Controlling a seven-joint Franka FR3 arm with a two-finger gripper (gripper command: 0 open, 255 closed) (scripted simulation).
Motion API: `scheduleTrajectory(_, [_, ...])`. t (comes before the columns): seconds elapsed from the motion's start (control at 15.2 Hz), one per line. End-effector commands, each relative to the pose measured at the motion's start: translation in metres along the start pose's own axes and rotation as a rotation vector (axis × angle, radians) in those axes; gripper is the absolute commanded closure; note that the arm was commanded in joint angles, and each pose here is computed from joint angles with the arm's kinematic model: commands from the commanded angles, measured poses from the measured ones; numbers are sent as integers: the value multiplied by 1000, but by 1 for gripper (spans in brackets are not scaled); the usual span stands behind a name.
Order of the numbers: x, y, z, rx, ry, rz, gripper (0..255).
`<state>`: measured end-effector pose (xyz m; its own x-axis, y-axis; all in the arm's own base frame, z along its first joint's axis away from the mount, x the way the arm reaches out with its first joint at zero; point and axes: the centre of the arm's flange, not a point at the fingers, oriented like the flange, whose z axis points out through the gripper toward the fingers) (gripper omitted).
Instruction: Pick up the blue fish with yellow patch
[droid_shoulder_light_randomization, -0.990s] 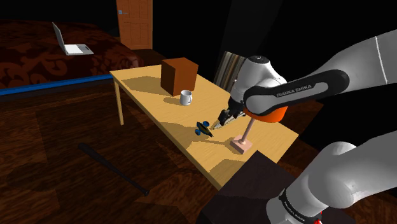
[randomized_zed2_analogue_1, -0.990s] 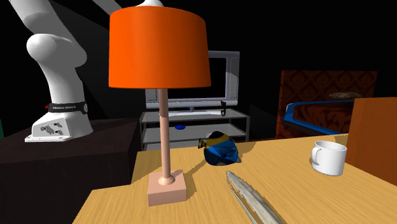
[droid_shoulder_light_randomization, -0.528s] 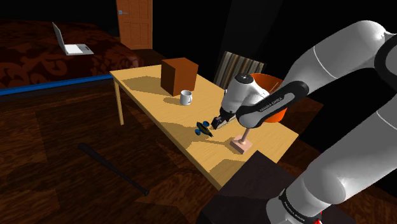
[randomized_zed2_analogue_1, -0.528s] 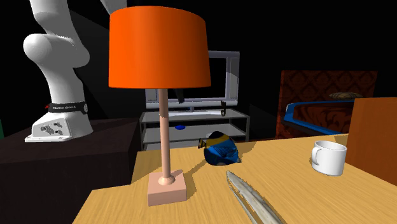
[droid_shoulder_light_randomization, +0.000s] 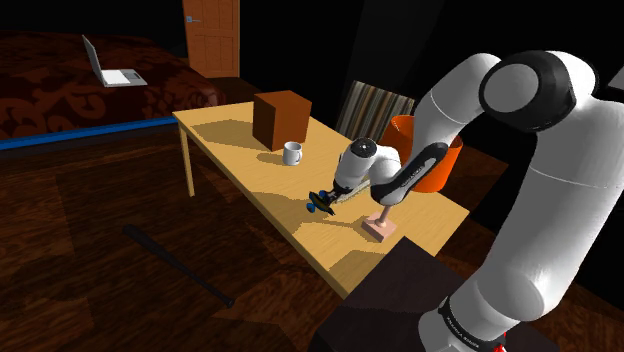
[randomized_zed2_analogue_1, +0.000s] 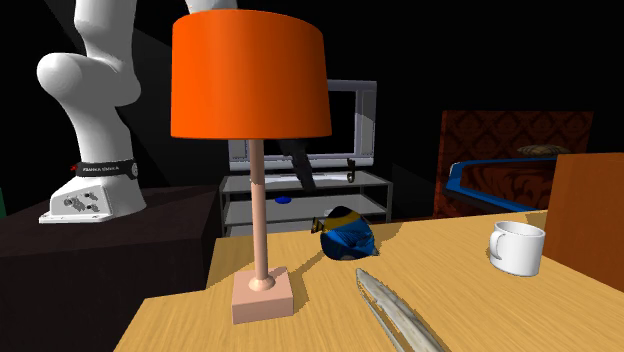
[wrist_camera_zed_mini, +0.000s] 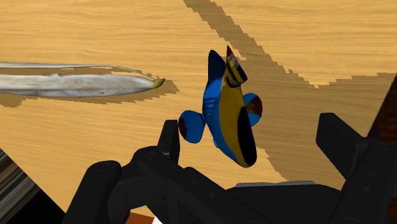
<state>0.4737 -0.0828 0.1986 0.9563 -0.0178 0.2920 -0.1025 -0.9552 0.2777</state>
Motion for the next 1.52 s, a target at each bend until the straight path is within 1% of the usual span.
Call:
scheduleTrajectory(0.0, [3, -2, 25, -20, 21, -11, 0])
scheduleTrajectory(0.26, [17, -1, 74, -58, 62, -26, 0])
scheduleTrajectory(0.33, [17, -1, 74, -59, 62, -26, 0])
scheduleTrajectory(0.79, [6, -12, 111, -59, 62, -26, 0])
scheduleTrajectory(0.92, [6, -12, 111, -59, 62, -26, 0])
scheduleTrajectory(0.99, [6, -11, 111, -59, 62, -26, 255])
scheduleTrajectory(1.45, [7, -11, 111, -59, 62, -26, 255])
